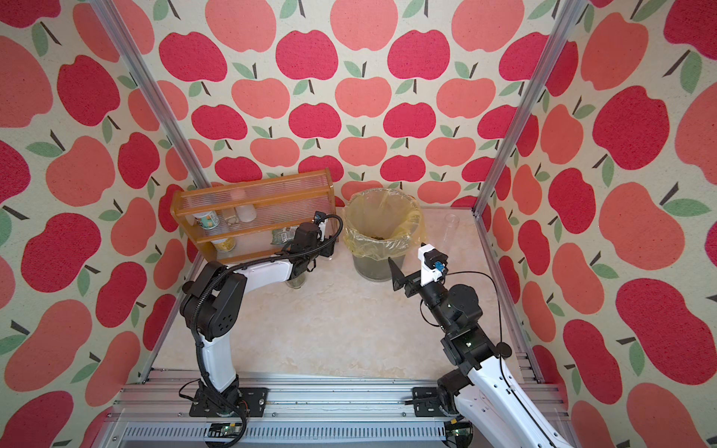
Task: Empty moldy mung beans from jars
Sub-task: Place the jar at the center of the board.
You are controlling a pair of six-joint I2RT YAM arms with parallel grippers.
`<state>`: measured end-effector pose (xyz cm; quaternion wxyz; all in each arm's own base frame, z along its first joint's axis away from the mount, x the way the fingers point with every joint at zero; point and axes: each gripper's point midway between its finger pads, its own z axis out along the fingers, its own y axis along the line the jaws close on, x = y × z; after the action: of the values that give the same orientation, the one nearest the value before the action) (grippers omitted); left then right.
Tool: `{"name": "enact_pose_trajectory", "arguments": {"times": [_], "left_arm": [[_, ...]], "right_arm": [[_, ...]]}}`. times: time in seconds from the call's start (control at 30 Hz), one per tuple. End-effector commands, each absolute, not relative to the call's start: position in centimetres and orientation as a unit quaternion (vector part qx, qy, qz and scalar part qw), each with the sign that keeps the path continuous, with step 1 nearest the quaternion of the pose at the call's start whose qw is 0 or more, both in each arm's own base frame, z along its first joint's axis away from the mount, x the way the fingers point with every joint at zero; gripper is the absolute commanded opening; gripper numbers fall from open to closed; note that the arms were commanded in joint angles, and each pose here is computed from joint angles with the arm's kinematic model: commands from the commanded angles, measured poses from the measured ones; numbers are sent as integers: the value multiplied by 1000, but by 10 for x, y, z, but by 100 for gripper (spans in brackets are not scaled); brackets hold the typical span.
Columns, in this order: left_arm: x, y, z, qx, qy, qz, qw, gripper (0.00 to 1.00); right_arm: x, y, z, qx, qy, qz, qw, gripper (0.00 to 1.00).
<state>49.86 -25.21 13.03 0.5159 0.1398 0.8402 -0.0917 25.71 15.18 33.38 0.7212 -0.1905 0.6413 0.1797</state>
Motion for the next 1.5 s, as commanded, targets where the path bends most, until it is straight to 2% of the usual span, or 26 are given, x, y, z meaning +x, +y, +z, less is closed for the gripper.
{"name": "enact_pose_trajectory", "arguments": {"times": [0.0,0.4,0.57,0.83,1.47], "left_arm": [[503,-248,122,138,838,-72,523,60],[508,-242,113,124,854,-50,502,79],[507,-239,112,115,855,-49,503,82],[500,-238,135,114,848,-50,515,92],[474,-232,159,100,863,-54,492,93]], "right_arm": [[260,146,326,-185,648,163,721,99],[260,145,322,-185,651,159,719,99],[260,144,320,-184,652,156,718,99],[261,141,314,-175,655,154,719,99],[252,145,318,-189,636,173,728,99]]}}
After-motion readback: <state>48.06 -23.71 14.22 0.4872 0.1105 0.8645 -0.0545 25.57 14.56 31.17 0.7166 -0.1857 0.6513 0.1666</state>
